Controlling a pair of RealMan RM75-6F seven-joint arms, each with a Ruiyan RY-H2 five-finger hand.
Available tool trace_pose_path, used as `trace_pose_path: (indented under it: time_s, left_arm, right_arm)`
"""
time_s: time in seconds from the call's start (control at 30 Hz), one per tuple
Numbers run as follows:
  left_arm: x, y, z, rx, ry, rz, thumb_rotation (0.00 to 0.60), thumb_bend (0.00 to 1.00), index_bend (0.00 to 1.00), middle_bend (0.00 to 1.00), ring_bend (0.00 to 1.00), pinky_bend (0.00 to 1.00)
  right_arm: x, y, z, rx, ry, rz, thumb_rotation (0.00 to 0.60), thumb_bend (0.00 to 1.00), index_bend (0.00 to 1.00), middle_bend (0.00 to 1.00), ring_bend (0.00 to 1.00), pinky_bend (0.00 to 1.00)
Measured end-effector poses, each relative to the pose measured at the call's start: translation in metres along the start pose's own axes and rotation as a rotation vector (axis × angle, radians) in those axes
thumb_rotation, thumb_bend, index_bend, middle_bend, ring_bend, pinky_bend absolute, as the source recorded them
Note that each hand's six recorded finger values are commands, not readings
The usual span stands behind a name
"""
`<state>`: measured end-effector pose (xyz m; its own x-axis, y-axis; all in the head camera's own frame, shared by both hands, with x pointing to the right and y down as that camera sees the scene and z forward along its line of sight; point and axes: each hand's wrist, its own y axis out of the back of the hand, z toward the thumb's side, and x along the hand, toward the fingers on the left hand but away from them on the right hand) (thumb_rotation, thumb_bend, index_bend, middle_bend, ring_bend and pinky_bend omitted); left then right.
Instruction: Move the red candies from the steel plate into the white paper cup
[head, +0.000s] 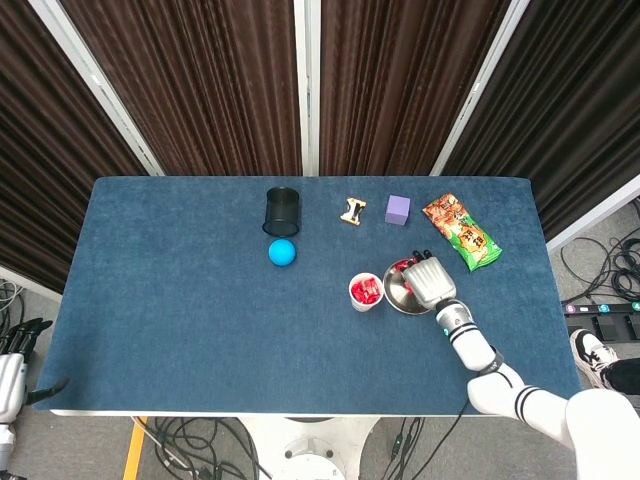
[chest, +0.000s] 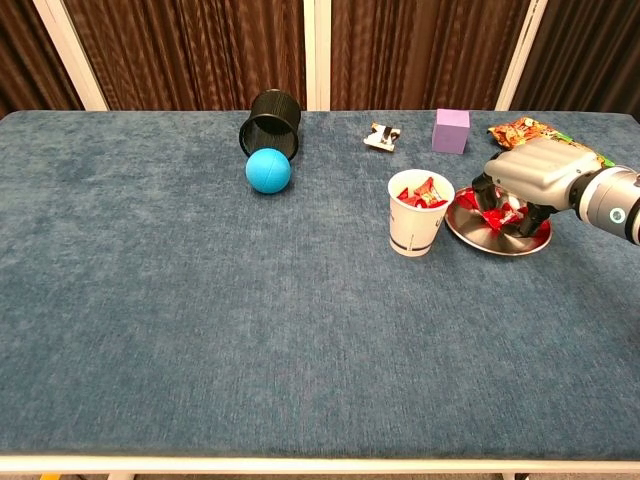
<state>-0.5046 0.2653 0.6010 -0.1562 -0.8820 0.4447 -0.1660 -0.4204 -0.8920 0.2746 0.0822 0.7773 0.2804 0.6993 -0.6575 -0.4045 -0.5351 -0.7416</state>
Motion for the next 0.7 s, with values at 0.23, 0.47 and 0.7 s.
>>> trace_pose_path:
  time_s: [0.23,0.47,0.7]
  left_arm:
    - [0.0,-0.001,0.0,-0.003,-0.002,-0.003,0.6,0.0,0.24,0.24,0.15,0.2]
    - [0.001,0.002,0.001,0.001,-0.004,0.003,0.6,0.0,0.24,0.24,0.15,0.2]
    - [0.001,0.007,0.003,0.005,-0.007,0.014,0.6,0.0,0.24,0.24,0.15,0.2]
  right_arm:
    - [0.001,-0.001,-0.002,-0.01,-0.007,-0.015,0.6,0.4,0.54,0.5,0.24,0.27]
    - [0.005,0.02,-0.005,-0.073,-0.004,-0.086,0.6,0.4,0.55,0.5,0.24,0.27]
    - [0.027,0.077,0.006,-0.189,0.077,-0.218,0.6,0.39,0.55,0.5,0.23,0.27]
